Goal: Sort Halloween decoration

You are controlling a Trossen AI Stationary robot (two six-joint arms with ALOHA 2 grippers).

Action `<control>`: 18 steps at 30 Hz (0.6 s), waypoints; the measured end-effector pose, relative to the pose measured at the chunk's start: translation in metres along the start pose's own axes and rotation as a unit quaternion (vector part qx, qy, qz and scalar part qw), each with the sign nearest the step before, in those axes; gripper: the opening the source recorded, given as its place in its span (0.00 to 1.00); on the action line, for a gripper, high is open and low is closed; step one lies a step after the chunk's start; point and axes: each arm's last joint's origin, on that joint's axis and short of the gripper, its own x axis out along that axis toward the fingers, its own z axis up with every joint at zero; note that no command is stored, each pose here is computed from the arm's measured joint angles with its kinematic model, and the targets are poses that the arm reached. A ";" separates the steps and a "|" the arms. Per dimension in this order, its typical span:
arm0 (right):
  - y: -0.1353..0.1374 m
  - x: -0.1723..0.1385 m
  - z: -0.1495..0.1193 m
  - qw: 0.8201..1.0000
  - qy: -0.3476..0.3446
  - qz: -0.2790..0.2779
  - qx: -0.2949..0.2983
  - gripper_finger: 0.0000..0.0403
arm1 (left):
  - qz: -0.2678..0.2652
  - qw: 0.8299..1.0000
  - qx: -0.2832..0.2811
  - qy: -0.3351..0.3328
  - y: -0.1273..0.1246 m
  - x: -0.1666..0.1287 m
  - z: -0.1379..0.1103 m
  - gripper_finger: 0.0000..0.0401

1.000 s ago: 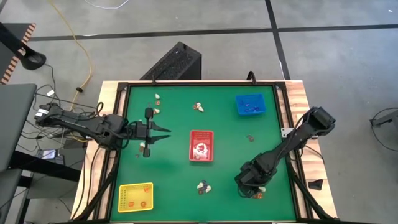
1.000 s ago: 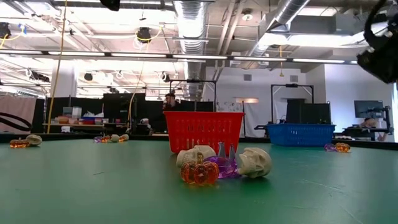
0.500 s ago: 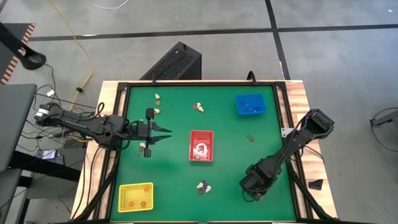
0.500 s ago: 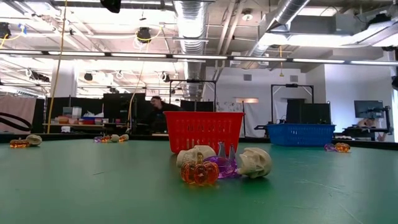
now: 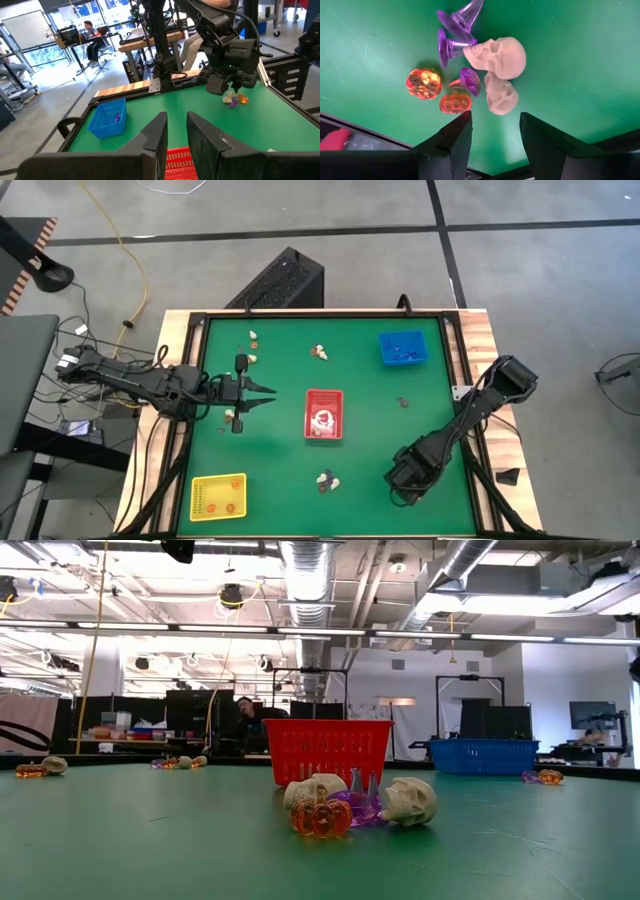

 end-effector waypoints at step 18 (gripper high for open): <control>-0.003 0.000 0.002 0.999 -0.038 -0.017 0.006 0.49 | 0.000 1.000 0.000 0.000 0.000 0.000 0.000 0.15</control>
